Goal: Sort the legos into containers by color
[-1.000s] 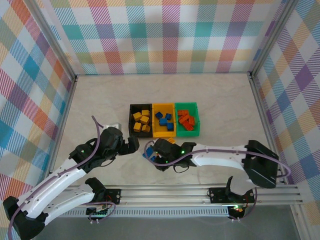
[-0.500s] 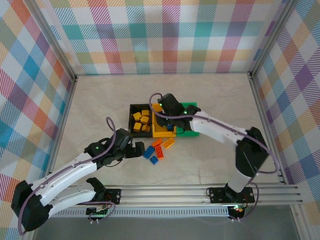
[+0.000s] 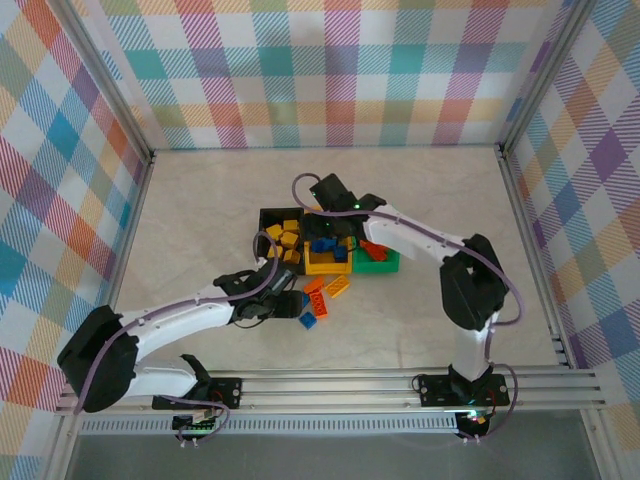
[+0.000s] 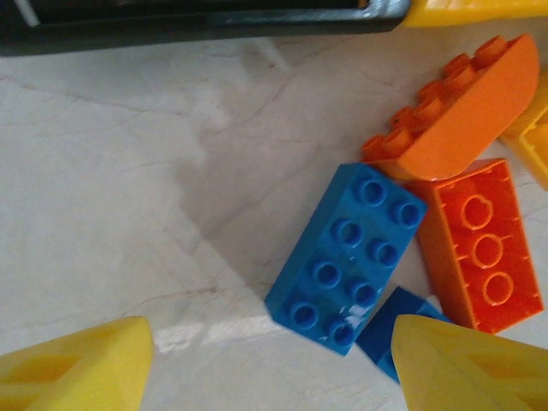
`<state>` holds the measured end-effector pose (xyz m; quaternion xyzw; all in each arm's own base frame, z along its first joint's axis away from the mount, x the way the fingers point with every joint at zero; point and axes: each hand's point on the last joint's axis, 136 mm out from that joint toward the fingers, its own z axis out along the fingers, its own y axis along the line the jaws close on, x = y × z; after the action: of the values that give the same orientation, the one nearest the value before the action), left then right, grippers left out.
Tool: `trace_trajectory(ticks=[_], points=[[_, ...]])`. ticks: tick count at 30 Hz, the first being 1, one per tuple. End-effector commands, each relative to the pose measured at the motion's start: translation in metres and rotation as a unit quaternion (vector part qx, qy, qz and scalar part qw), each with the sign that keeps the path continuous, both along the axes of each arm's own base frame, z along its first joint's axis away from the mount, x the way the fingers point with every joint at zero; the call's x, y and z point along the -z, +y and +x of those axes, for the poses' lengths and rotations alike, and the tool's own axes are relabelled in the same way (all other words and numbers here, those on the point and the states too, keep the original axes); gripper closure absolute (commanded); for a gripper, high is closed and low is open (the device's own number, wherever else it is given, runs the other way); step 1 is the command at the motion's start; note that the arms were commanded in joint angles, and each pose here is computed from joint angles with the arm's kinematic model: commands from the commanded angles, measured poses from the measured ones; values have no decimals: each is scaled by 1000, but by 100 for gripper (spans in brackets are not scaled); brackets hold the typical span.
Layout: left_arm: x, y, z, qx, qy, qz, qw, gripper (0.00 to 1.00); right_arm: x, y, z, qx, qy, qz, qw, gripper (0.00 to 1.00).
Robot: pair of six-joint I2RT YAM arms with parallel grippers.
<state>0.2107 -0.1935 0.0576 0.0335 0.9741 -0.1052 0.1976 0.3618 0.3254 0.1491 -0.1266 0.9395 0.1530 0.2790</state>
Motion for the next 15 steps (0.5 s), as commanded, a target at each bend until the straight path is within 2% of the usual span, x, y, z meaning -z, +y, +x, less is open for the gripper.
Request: trace_trajectory(ticks=[1,7,15], points=[[-6,-20,12,25,-20,-11,999,27,-33,-6,-15,-1,-24,49,999,17],[12,-27,16,28,-3,5,1000,36,-28,-25,-36,9,-21,57,998,16],[32,20,3,-28,13,77,997,54,-31,-34,-45,13,-25,64,998,16]])
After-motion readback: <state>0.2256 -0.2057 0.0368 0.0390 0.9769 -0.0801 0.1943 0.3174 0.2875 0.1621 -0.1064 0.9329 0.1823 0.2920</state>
